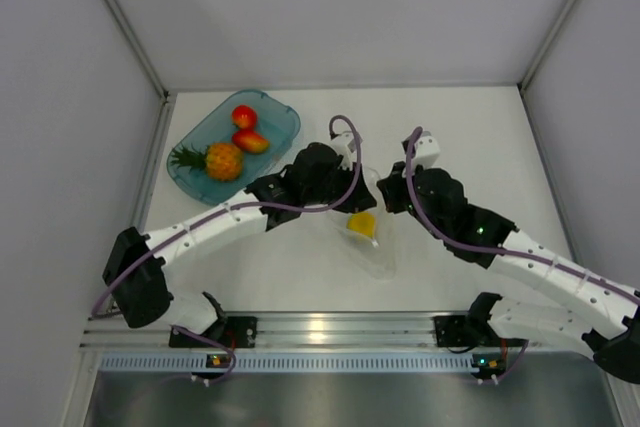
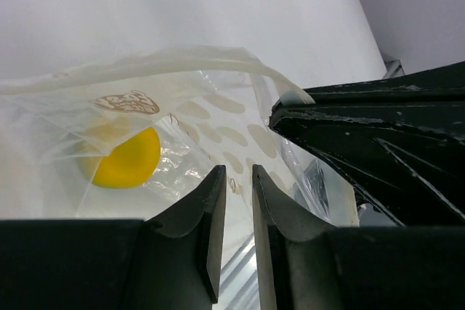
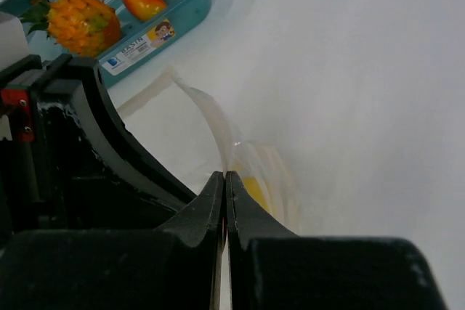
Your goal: Open the zip-top bag and remove the fake food
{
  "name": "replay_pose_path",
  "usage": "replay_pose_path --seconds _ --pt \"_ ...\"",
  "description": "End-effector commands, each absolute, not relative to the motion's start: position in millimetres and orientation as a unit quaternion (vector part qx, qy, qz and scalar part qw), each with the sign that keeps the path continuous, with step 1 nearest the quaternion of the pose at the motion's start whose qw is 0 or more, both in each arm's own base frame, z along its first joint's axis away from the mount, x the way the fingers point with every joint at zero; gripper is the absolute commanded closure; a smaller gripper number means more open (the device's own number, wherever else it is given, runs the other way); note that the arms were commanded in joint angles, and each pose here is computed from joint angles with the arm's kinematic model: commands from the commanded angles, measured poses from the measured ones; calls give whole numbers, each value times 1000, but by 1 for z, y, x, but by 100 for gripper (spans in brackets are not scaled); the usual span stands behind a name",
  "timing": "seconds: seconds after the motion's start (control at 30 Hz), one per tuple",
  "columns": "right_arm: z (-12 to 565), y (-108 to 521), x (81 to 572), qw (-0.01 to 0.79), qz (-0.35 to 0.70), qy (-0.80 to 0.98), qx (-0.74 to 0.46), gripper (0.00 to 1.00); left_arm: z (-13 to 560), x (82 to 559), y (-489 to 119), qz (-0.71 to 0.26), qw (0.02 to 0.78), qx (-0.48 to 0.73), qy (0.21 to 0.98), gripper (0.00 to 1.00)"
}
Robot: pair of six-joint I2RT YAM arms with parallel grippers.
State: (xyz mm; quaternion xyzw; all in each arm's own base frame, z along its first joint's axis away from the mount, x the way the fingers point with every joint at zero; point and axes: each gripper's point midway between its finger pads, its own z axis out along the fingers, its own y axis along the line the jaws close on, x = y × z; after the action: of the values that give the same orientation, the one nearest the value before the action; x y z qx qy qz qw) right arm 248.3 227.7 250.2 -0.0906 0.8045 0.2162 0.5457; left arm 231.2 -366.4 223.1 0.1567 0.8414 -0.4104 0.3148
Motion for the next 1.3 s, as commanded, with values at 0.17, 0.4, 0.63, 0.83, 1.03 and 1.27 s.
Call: replay_pose_path --seconds 0.17,0.4,0.63,0.83,1.03,1.27 --pt "276 223 257 577 204 789 -45 100 195 240 -370 -302 371 156 864 72" --pt "274 223 255 577 202 790 -42 100 164 243 -369 -244 370 156 883 69" --pt "271 222 253 575 203 792 -40 100 138 259 -370 -197 375 140 895 68" --pt "262 217 249 572 198 795 -39 100 121 265 -385 -199 361 121 903 53" --pt "247 206 245 567 187 801 -28 100 111 275 -390 -184 366 110 906 48" --pt "241 194 241 567 178 804 -21 100 81 273 -397 -171 337 131 917 43"
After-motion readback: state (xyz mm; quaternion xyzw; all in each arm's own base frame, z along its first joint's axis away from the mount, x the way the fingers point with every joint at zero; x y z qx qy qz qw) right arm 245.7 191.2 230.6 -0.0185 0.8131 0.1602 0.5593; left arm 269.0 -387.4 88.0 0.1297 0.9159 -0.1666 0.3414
